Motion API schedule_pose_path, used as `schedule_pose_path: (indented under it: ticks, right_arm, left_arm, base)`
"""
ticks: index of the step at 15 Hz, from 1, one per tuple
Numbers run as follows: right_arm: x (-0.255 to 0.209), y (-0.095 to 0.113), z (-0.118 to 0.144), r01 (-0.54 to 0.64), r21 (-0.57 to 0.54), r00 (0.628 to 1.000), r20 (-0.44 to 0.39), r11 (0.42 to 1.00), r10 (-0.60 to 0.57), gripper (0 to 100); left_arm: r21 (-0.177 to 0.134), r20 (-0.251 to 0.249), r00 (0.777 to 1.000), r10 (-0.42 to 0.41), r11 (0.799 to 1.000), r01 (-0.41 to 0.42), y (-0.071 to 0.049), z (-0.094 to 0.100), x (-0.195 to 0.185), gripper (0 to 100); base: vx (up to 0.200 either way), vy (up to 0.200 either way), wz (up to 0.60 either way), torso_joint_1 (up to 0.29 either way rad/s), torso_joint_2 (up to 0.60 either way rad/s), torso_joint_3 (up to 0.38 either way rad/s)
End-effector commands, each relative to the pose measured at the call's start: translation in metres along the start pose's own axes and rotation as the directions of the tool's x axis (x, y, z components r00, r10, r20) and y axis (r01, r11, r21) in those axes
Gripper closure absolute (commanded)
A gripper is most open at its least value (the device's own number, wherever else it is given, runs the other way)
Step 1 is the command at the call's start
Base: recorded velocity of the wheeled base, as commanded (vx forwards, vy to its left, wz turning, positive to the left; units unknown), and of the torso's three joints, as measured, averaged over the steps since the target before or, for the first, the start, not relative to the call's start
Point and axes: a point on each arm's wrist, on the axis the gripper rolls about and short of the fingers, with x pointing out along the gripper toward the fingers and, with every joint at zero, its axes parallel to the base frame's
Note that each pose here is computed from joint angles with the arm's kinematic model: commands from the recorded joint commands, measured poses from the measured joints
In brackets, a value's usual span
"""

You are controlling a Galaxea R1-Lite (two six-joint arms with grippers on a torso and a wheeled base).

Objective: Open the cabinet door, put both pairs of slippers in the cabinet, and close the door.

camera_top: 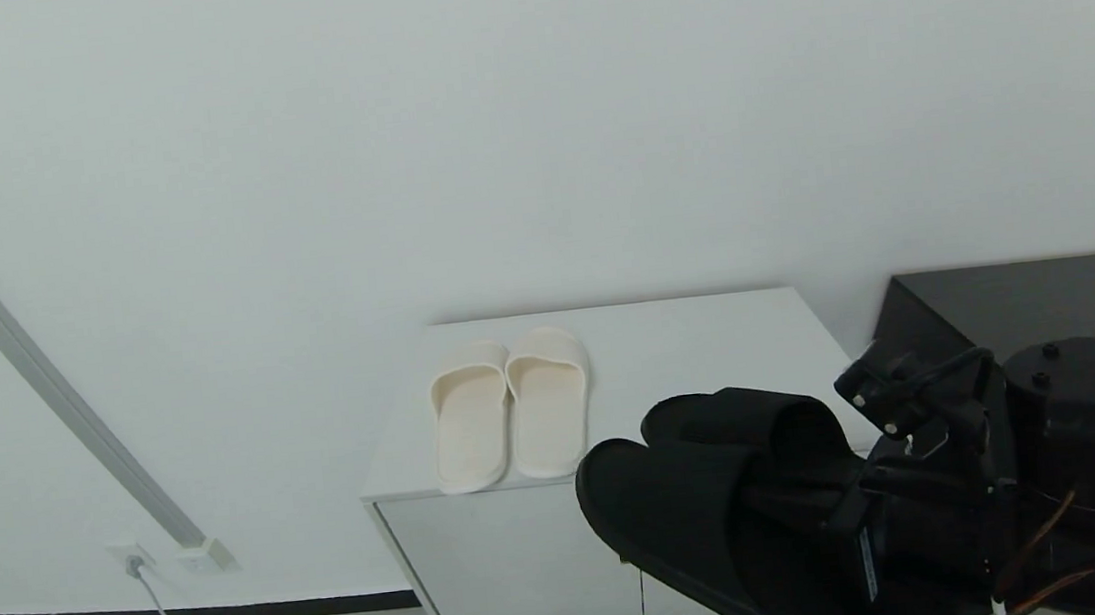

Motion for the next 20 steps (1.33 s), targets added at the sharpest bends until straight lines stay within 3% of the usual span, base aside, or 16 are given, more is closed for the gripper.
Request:
schedule_pose_path:
  ticks: [1,20]
  right_arm:
    - [-0.0009,0.0000,-0.0016,0.000,0.000,1.000,-0.004,1.000,0.000,100]
    - [-0.0044,-0.0028,-0.0096,0.011,0.003,1.000,-0.025,1.000,-0.011,100]
  left_arm:
    - [0.000,-0.001,1.000,-0.001,1.000,0.001,0.0000,-0.0004,0.0001,100]
    - [0.004,-0.001,1.000,-0.001,1.000,0.001,0.0000,-0.0004,0.0001,100]
  base:
    - [-0.200,0.000,0.00,-0.012,-0.01,0.002]
    - [-0.011,0.000,0.00,0.000,0.00,0.000]
